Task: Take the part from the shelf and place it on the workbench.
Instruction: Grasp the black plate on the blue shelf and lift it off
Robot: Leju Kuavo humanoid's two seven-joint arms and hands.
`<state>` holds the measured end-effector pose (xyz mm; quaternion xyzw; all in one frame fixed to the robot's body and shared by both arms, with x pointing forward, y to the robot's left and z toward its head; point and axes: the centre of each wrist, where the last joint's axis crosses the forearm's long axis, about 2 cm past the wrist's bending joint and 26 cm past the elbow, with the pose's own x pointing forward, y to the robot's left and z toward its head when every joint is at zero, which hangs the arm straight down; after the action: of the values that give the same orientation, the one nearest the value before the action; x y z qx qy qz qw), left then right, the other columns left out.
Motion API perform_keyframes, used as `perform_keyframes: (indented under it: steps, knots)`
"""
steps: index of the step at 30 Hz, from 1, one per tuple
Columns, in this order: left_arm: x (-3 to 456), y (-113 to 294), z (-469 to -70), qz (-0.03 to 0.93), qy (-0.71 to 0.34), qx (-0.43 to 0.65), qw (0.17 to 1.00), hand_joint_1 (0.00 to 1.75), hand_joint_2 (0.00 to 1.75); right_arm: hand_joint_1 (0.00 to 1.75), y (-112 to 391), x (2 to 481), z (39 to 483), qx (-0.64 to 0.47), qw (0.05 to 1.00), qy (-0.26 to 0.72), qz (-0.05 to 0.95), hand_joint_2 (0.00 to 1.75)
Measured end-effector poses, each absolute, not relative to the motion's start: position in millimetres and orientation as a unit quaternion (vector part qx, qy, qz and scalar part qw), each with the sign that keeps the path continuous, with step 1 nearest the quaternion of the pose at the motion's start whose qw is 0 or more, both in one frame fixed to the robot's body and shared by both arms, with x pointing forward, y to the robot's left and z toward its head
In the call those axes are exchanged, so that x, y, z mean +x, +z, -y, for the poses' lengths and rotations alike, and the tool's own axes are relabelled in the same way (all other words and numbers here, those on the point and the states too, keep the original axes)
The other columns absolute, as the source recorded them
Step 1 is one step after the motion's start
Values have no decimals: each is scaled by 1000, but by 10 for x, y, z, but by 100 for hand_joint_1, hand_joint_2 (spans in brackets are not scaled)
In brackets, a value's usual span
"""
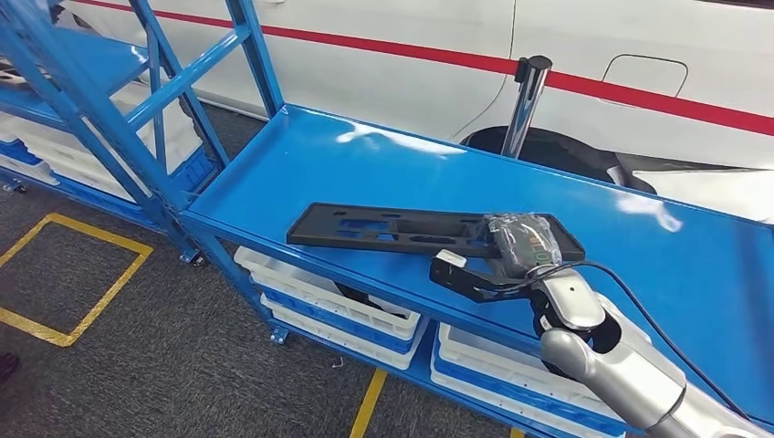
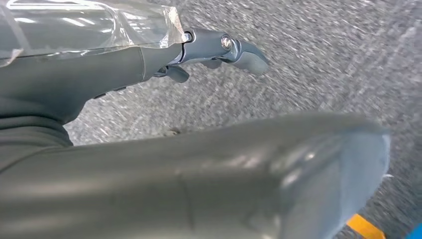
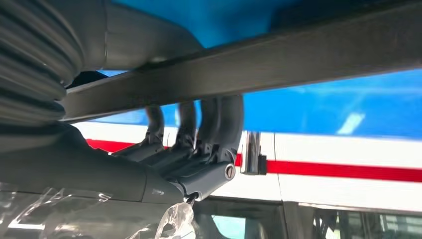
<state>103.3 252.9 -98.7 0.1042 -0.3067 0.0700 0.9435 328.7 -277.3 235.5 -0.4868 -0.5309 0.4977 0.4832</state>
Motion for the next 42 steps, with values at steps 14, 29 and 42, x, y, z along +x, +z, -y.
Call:
perform_keyframes:
  steps: [14,29,42]
  knots:
    - [1077,-978,-2523,346,64,89,932,0,175,175,2400,3276,2742,-482,477,491,546,175]
    - [1075,-975,-2532,316,90,126,936,0,175,175,2460,3101,2697,-579,358,414,604,175]
    - [1055,-975,-2545,279,95,161,942,0,175,175,2827,2896,2573,-615,262,343,660,175]
